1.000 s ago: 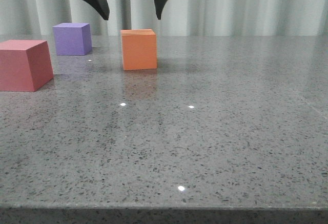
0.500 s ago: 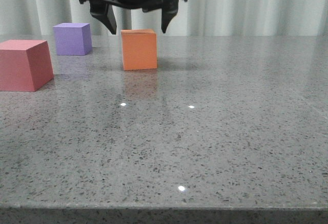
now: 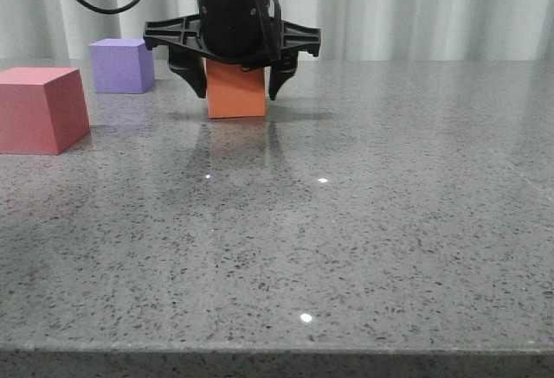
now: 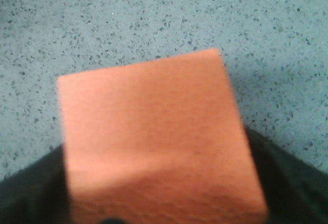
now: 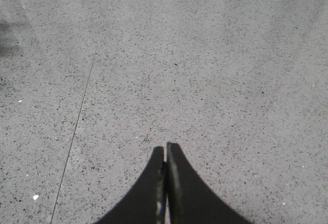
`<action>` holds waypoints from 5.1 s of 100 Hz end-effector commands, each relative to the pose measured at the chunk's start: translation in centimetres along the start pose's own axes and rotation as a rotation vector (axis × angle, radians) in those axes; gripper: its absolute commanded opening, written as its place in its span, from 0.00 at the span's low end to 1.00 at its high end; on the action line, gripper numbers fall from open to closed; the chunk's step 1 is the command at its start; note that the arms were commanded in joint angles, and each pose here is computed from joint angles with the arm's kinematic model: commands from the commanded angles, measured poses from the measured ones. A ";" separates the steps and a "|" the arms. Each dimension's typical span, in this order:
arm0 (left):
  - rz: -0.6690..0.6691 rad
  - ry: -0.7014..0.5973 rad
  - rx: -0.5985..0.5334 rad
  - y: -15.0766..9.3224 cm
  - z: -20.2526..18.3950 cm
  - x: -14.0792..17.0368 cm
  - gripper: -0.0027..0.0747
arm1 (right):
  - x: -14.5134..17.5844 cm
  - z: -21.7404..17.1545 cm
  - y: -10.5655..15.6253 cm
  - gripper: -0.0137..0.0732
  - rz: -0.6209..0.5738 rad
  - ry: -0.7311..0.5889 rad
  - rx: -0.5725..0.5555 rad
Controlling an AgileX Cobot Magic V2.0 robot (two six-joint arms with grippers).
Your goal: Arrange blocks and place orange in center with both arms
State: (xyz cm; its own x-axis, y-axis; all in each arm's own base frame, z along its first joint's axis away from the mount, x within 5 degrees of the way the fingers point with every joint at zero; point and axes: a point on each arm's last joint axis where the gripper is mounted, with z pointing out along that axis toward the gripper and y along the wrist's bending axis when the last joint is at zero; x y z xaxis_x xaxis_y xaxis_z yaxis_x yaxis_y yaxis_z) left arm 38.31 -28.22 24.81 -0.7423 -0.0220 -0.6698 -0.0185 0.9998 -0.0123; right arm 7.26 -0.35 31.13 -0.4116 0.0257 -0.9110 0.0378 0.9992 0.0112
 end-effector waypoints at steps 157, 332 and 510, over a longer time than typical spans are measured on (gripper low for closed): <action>0.122 -0.111 0.137 18.3 -6.7 -6.0 0.01 | -1.4 -0.4 0.0 0.03 -0.017 -0.095 0.002; 0.125 -0.058 0.126 18.2 -3.8 -5.3 0.82 | -1.4 -0.4 0.0 0.03 -0.017 -0.095 0.002; 0.051 -0.670 0.216 27.9 -29.2 17.7 0.03 | -1.4 -0.4 0.0 0.03 -0.017 -0.095 0.002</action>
State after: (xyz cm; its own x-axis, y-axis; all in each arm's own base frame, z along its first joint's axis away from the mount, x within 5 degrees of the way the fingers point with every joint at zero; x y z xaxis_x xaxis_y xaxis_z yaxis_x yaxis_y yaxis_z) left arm 5.01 -0.75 32.85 -0.2584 -0.0148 -0.9659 0.1794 0.9818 -0.0630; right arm 7.26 -0.35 31.13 -0.4116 0.0257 -0.9110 0.0378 0.9992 0.0112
